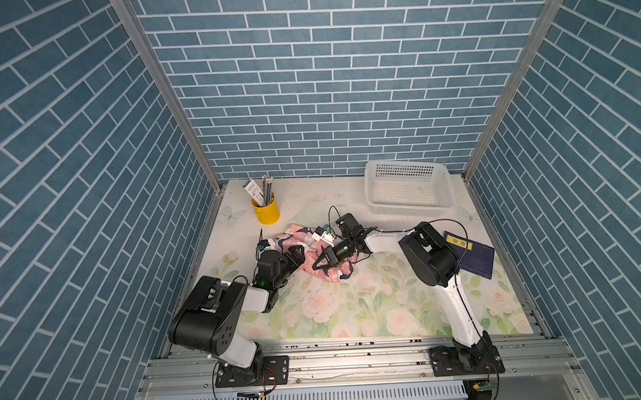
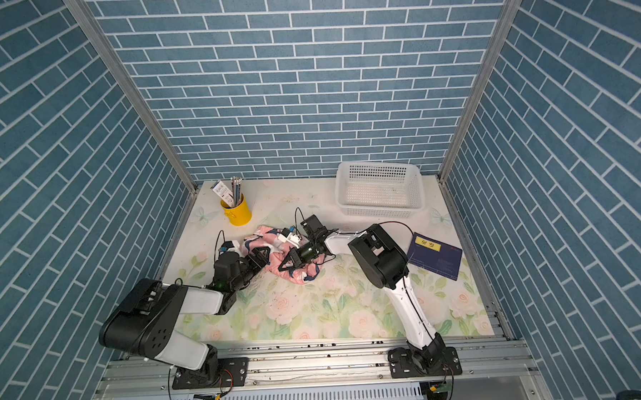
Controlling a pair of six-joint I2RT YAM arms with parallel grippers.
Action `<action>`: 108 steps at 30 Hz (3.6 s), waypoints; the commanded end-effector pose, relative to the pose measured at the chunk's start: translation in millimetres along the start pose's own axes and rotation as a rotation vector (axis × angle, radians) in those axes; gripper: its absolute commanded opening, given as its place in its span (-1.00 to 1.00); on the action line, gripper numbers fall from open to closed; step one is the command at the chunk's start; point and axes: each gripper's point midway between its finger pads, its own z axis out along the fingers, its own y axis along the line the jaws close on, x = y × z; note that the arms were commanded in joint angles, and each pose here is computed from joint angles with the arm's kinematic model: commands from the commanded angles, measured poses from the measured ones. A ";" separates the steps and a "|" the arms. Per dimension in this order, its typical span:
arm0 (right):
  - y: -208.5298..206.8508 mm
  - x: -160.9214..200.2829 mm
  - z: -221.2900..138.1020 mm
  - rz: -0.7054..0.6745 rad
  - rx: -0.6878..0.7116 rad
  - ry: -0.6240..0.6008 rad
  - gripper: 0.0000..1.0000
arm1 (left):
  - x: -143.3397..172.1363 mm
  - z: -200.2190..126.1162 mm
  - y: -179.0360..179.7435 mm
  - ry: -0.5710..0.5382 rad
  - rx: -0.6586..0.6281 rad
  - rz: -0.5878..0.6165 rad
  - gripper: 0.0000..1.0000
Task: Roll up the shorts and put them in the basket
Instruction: Roll the shorts at the center of the board.
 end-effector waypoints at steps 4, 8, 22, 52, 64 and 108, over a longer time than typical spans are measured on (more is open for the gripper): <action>-23.6 25.1 4.4 0.119 0.016 0.045 -1.00 | 2.7 21.1 -1.9 0.026 0.028 -0.030 0.41; -26.2 22.9 0.1 0.119 0.027 0.031 -1.00 | 8.2 23.8 3.5 0.043 0.017 -0.053 -0.15; -8.7 -17.5 -87.0 -0.286 0.584 -0.174 0.05 | 12.6 22.6 10.4 0.137 -0.124 -0.040 -1.00; -3.4 -2.6 -16.7 -1.150 1.236 -0.018 0.19 | 31.8 26.2 7.5 0.371 -0.281 -0.109 -1.00; -26.2 7.7 -16.7 -1.065 1.215 0.031 -1.00 | 34.6 20.4 2.6 0.391 -0.244 -0.089 -1.00; -15.9 49.2 2.9 -0.063 0.158 0.069 -1.00 | -12.2 -40.9 -23.6 -0.037 0.058 0.058 0.76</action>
